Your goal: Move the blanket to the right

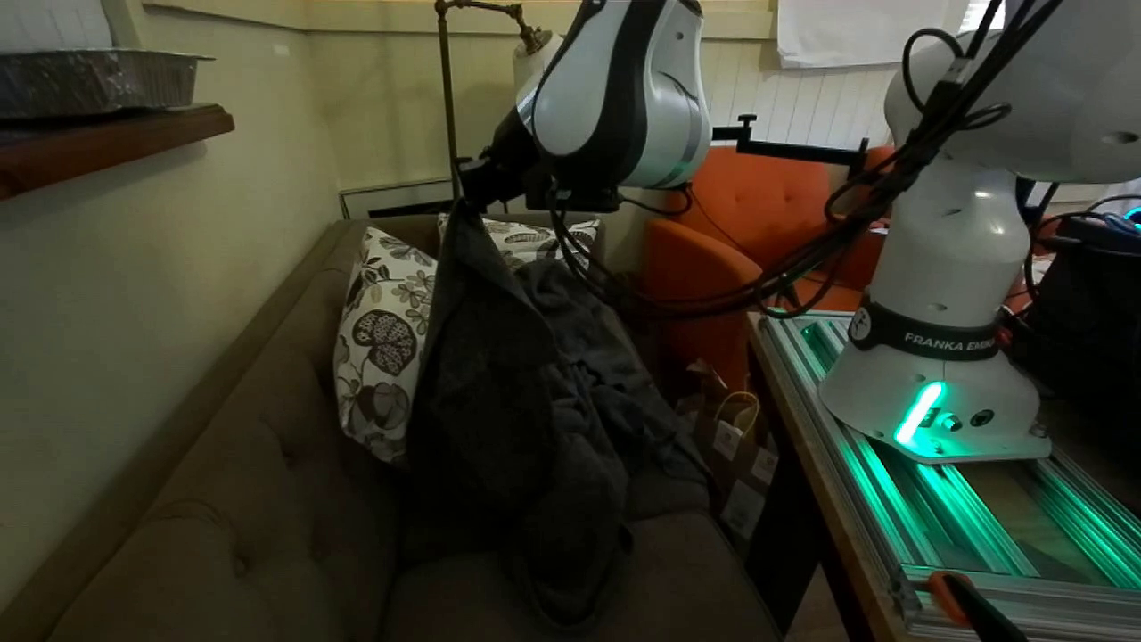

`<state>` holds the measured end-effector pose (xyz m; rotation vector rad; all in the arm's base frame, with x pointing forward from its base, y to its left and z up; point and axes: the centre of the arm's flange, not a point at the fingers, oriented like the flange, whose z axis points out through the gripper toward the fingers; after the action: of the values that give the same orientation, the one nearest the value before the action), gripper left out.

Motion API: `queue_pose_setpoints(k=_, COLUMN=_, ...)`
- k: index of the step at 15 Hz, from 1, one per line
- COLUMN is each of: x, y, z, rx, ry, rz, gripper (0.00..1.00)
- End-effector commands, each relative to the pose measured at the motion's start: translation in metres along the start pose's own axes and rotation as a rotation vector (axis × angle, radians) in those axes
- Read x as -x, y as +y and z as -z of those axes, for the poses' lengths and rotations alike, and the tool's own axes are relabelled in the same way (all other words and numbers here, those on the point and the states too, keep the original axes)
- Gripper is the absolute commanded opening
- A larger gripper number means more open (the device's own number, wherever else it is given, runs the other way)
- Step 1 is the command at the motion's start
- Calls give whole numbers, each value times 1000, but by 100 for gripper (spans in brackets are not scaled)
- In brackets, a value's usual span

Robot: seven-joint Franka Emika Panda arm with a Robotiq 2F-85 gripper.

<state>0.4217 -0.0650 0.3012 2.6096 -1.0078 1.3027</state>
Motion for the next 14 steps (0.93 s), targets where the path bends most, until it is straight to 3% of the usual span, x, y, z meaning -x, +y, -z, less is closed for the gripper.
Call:
queue_pose_setpoints(k=1, x=13, y=-12, z=-3, rx=-18, ry=-9, rz=-14, gripper=1)
queue_pose_setpoints(k=5, x=-32, y=-37, z=60, rx=-100, ry=61, rz=-12, gripper=1)
queue_pose_setpoints(k=8, x=-61, y=-35, z=100, rx=-136, ry=169, rz=-13, gripper=1)
queue_pose_setpoints(k=14, x=-131, y=-16, z=184, rx=-190, ry=358, rz=-129, gripper=1)
